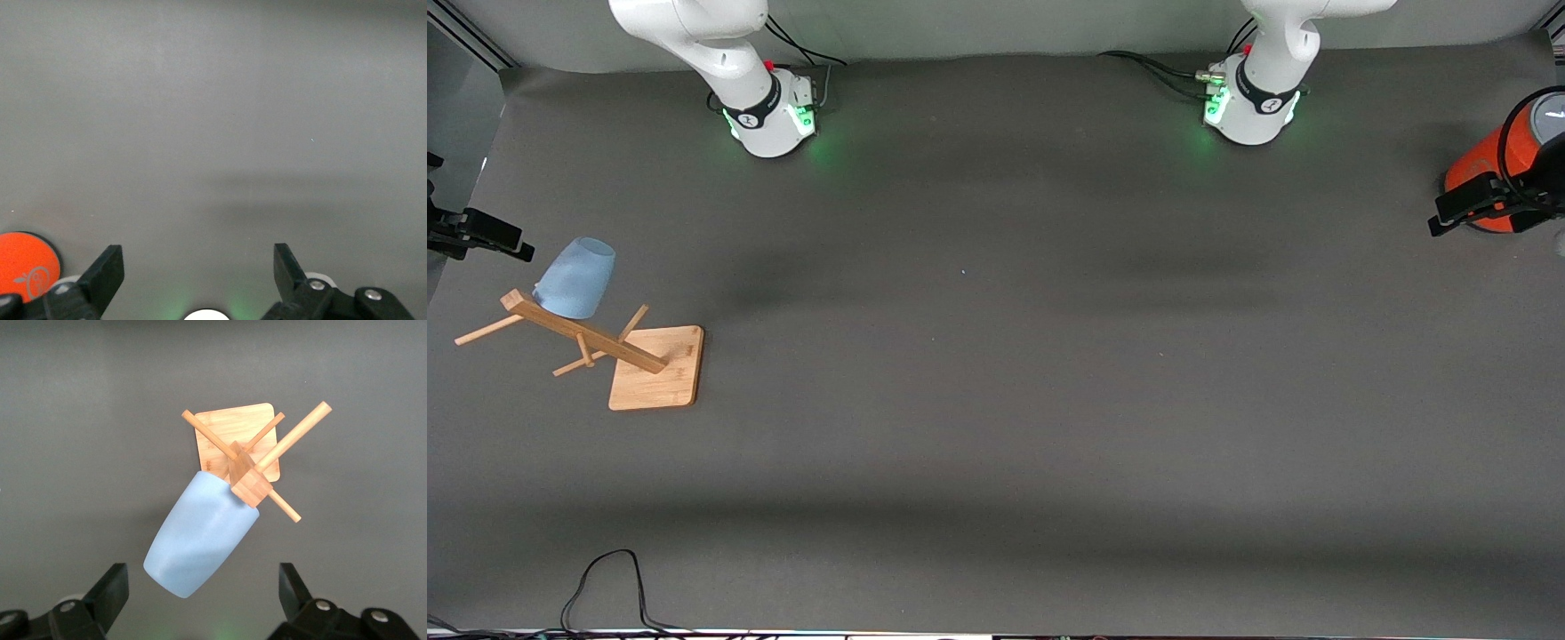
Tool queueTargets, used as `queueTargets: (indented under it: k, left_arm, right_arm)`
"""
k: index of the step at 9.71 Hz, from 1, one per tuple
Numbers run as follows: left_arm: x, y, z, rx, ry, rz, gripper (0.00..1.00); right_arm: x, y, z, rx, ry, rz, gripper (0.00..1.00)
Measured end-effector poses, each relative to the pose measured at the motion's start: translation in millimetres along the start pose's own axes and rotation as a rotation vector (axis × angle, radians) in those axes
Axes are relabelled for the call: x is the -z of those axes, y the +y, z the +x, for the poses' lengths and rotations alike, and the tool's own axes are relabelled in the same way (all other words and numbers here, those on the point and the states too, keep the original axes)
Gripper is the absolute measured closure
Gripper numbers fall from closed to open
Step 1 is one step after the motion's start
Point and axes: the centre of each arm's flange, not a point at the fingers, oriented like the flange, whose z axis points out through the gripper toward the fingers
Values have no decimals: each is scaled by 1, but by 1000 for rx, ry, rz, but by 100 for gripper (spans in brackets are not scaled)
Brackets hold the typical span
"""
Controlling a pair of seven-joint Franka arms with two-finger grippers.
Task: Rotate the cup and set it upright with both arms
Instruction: 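Lift the blue cup off the peg and pull it away with the right gripper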
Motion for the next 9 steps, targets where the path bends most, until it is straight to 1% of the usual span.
queueTargets:
  k: [2, 4, 5, 6, 7, 9]
  left_arm:
    - [0, 1, 0, -1, 0, 0, 0]
    - [0, 0, 0, 0, 0, 0, 0]
    - [-1, 0, 0, 0, -1, 0, 0]
    - [-1, -1, 0, 1, -2, 0, 0]
    - [-2, -2, 0, 3, -4, 0, 0]
    - [-4, -2, 0, 4, -7, 0, 0]
  right_arm:
    - [0, 0, 0, -213, 3, 1, 0]
    - [-2, -2, 1, -491, 0, 1, 0]
    - [-4, -3, 1, -594, -3, 0, 0]
    - [-7, -3, 1, -671, -9, -2, 0]
    - [-13, -3, 1, -715, -17, -4, 0]
    - [-39, -3, 2, -735, -26, -7, 0]
